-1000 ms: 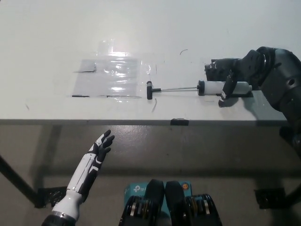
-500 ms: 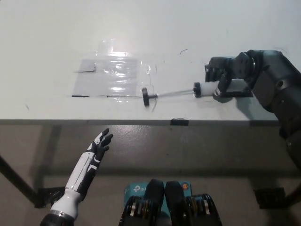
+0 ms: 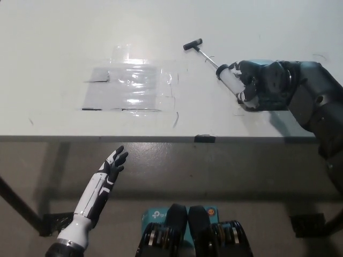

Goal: The robot uses right hand to pick up a small white air pumper and uses its left hand to compress it, and then puts it on the desk

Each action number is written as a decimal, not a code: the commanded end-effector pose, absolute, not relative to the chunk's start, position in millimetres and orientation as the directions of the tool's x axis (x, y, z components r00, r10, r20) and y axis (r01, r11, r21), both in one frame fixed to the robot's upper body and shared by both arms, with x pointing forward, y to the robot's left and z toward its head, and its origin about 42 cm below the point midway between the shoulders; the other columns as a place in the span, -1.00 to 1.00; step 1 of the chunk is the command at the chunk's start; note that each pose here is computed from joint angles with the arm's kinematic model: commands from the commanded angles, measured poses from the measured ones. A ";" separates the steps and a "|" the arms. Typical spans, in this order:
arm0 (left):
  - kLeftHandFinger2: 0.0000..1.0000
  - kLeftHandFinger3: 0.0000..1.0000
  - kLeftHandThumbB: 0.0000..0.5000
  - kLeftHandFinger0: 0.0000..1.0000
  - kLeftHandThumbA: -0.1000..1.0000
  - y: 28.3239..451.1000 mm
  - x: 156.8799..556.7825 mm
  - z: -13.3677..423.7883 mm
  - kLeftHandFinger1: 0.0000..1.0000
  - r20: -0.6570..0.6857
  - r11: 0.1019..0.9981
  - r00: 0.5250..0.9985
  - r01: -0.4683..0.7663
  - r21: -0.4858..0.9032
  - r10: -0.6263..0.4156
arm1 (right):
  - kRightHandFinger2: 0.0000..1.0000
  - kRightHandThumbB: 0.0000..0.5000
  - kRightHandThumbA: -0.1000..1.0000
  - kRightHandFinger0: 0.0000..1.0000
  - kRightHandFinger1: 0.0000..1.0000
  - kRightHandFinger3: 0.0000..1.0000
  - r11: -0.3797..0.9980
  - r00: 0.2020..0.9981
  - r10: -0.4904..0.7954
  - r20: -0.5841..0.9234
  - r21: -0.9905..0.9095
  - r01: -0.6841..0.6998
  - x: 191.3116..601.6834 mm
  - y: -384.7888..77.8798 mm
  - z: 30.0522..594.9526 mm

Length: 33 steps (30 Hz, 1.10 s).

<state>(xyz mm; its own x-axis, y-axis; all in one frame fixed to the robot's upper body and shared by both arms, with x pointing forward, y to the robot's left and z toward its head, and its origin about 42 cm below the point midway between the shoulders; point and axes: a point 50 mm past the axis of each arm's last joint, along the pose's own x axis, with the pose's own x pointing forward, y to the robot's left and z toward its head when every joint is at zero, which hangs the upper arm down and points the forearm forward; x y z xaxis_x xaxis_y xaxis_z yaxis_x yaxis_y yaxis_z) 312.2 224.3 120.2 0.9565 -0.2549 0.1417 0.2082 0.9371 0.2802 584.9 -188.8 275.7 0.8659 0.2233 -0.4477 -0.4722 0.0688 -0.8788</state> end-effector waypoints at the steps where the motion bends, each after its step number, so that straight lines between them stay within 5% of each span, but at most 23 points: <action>1: 1.00 1.00 -0.31 1.00 1.00 230.3 318.6 135.5 1.00 0.200 0.929 0.938 0.215 0.300 -0.282 | 0.99 -0.38 -1.00 -0.52 0.37 1.00 0.119 0.905 0.245 -0.348 -0.915 -0.385 592.4 -200.3 306.0; 6: 1.00 1.00 -0.28 1.00 1.00 232.1 316.9 134.3 1.00 0.196 0.931 0.940 0.214 0.295 -0.278 | 0.93 -0.34 -1.00 -0.55 0.39 0.84 0.199 0.907 0.275 -0.318 -0.905 -0.377 592.4 -207.3 310.4; 21: 1.00 1.00 -0.26 1.00 1.00 233.1 310.2 128.7 1.00 0.181 0.933 0.946 0.209 0.292 -0.269 | 1.00 -0.32 -1.00 -0.44 0.50 0.91 0.218 0.924 0.251 -0.289 -0.913 -0.344 589.5 -212.0 299.4; 22: 1.00 1.00 -0.25 1.00 1.00 232.7 308.8 127.9 1.00 0.179 0.933 0.946 0.210 0.291 -0.269 | 1.00 -0.26 -0.83 -0.21 0.63 0.96 0.229 0.928 0.247 -0.278 -0.914 -0.334 589.1 -212.0 297.6; 23: 1.00 1.00 -0.22 1.00 1.00 232.1 308.5 127.4 1.00 0.179 0.934 0.946 0.210 0.289 -0.268 | 1.00 -0.22 -0.30 0.55 1.00 1.00 0.249 0.935 0.238 -0.262 -0.915 -0.319 589.6 -211.2 298.3; 24: 1.00 1.00 -0.21 1.00 1.00 231.0 310.9 127.9 1.00 0.183 0.935 0.946 0.210 0.287 -0.268 | 1.00 -0.10 0.02 1.00 1.00 1.00 0.263 0.939 0.229 -0.257 -0.912 -0.314 591.1 -210.4 303.7; 25: 1.00 1.00 -0.22 1.00 1.00 231.2 312.0 127.5 1.00 0.183 0.934 0.945 0.210 0.290 -0.269 | 1.00 0.12 0.31 1.00 1.00 1.00 0.266 0.937 0.229 -0.264 -0.909 -0.321 592.5 -207.7 310.2; 28: 1.00 1.00 -0.22 1.00 1.00 231.8 312.3 128.6 1.00 0.178 0.931 0.946 0.212 0.296 -0.272 | 1.00 0.47 0.60 1.00 1.00 1.00 0.263 0.939 0.225 -0.261 -0.911 -0.317 594.7 -202.5 321.5; 30: 1.00 1.00 -0.23 1.00 1.00 232.1 309.2 128.5 1.00 0.176 0.931 0.946 0.214 0.296 -0.273 | 1.00 0.52 0.86 1.00 1.00 1.00 0.207 0.943 0.218 -0.250 -0.933 -0.295 596.2 -192.6 329.6; 33: 1.00 1.00 -0.16 1.00 1.00 232.4 307.7 126.5 1.00 0.176 0.932 0.947 0.210 0.297 -0.269 | 1.00 0.65 0.96 1.00 1.00 1.00 0.198 0.948 0.219 -0.230 -0.941 -0.274 597.7 -179.4 336.3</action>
